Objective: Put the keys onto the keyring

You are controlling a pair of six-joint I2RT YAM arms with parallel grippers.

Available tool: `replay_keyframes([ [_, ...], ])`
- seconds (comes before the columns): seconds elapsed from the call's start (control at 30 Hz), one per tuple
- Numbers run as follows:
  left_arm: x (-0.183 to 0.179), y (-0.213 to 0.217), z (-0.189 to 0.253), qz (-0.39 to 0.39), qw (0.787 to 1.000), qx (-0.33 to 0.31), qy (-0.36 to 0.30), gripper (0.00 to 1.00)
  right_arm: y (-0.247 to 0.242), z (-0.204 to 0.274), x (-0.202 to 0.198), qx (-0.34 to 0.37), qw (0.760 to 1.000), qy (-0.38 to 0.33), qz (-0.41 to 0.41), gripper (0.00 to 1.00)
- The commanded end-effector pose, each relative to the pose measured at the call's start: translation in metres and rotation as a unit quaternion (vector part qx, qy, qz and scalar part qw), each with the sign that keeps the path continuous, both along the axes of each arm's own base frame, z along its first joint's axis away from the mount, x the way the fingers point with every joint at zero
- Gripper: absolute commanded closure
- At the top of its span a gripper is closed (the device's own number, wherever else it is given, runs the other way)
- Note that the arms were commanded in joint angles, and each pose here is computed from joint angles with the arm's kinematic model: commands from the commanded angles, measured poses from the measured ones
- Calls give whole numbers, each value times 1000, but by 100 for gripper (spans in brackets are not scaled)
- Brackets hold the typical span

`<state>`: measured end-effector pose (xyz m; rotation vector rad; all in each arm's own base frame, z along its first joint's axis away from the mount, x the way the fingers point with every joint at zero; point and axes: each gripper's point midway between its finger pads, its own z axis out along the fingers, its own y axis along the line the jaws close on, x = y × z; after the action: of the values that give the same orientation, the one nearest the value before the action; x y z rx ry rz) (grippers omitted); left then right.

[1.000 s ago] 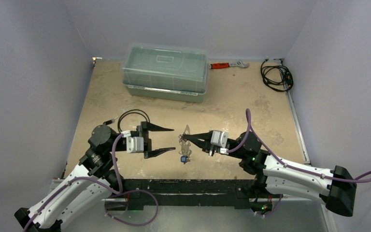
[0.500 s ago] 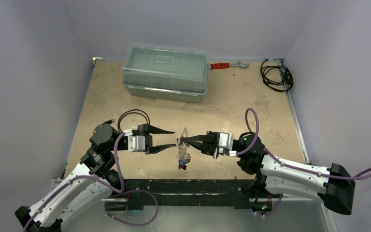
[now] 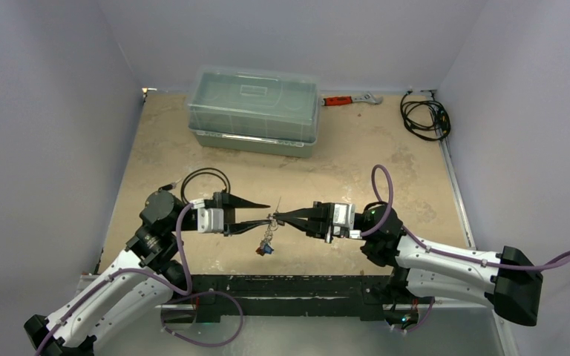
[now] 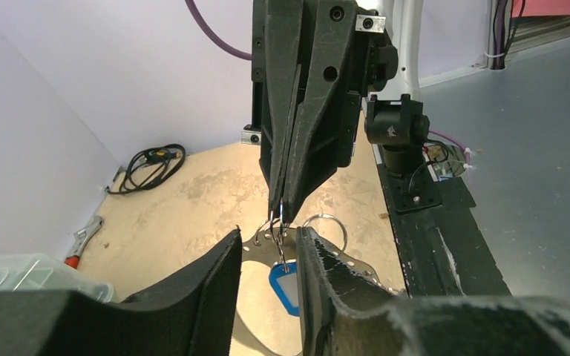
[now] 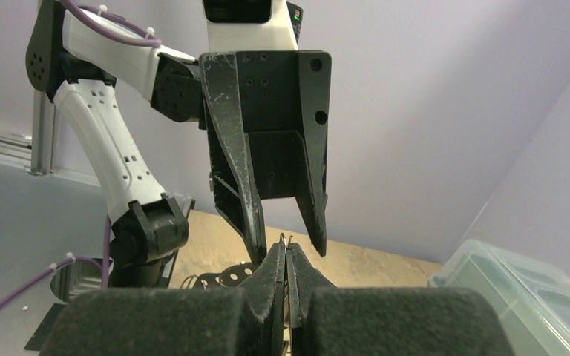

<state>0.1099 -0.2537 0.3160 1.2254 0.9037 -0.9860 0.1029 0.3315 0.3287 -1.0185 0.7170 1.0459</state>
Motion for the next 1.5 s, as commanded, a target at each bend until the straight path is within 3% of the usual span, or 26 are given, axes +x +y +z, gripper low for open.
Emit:
replay_keyframes([
  [0.0,-4,-1,5,-14,1000,-11,-7,71,-11,54,-9,76,996,-41,8,100],
  [0.17,-3,-2,4,-14,1000,-10,-2,78,-10,56,-11,78,996,-44,16,100],
  [0.53,-3,-2,6,-14,1000,-13,-2,75,-3,54,-9,75,996,-36,23,100],
  [0.7,-4,-2,6,-14,1000,-12,-2,99,-3,55,-10,78,996,-35,25,100],
  [1.0,9,4,8,33,999,-2,-8,100,-8,55,-15,81,996,-30,33,100],
  [1.03,11,5,7,40,999,1,-9,100,-8,52,-13,77,996,-23,27,95],
  [1.13,15,5,1,49,999,15,-7,100,-7,44,-5,52,999,0,9,61],
  [1.17,18,5,-2,54,998,20,-4,100,-7,43,-3,43,999,7,4,56],
  [1.33,32,4,-15,79,996,46,11,100,-9,38,10,-32,998,25,-39,49],
  [1.47,38,3,-24,88,993,70,27,100,-6,14,16,-137,989,7,-53,43],
])
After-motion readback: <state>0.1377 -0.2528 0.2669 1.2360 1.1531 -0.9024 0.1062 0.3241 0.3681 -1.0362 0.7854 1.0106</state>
